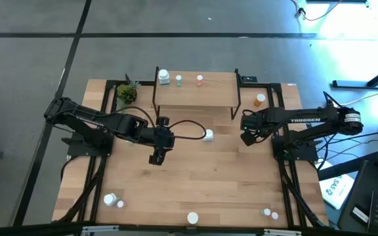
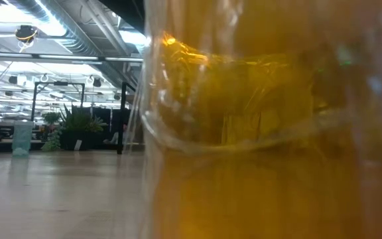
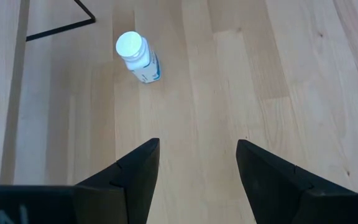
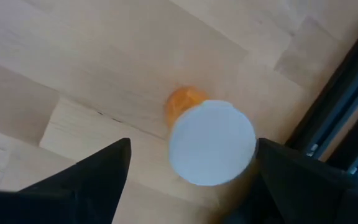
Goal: Pick and place medicine bottles onto shelf by color
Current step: Put the middle right orange pill bottle on the shelf
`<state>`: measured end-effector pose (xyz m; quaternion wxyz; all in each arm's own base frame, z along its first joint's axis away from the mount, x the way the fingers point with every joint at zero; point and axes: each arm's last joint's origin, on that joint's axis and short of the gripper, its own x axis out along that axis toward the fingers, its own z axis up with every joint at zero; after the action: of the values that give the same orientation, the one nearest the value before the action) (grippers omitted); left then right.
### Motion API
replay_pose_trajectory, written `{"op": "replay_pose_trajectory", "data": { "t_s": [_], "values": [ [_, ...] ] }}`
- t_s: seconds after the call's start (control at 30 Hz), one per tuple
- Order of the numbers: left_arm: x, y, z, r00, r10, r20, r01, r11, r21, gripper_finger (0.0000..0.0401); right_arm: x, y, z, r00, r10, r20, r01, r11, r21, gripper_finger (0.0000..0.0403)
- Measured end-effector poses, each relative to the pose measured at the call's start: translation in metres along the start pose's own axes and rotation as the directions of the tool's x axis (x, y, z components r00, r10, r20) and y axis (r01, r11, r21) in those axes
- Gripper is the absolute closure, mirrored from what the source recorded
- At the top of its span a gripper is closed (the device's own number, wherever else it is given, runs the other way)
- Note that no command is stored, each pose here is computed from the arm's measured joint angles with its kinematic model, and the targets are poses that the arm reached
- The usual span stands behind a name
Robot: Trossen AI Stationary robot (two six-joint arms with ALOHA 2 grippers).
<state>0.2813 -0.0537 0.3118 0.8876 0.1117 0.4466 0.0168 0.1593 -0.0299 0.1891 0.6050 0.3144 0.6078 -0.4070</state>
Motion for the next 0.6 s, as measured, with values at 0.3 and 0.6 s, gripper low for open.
{"op": "replay_pose_trajectory", "data": {
  "t_s": [0.3, 0.6],
  "values": [
    [0.0, -0.0001, 0.0001, 1.0, 0.0, 0.001, 0.0, 1.0, 0.0, 0.0194, 0.0048, 0.0011, 0.0006, 1.0, 0.01, 0.026, -0.01, 1.0, -0.028, 0.0057],
    [0.0, -0.0001, 0.0001, 1.0, 0.0, 0.001, 0.0, 1.0, 0.0, 0.0194, 0.0048, 0.0013, 0.0009, 0.999, 0.011, 0.03, -0.01, 1.0, -0.008, 0.0066]
  ]
}}
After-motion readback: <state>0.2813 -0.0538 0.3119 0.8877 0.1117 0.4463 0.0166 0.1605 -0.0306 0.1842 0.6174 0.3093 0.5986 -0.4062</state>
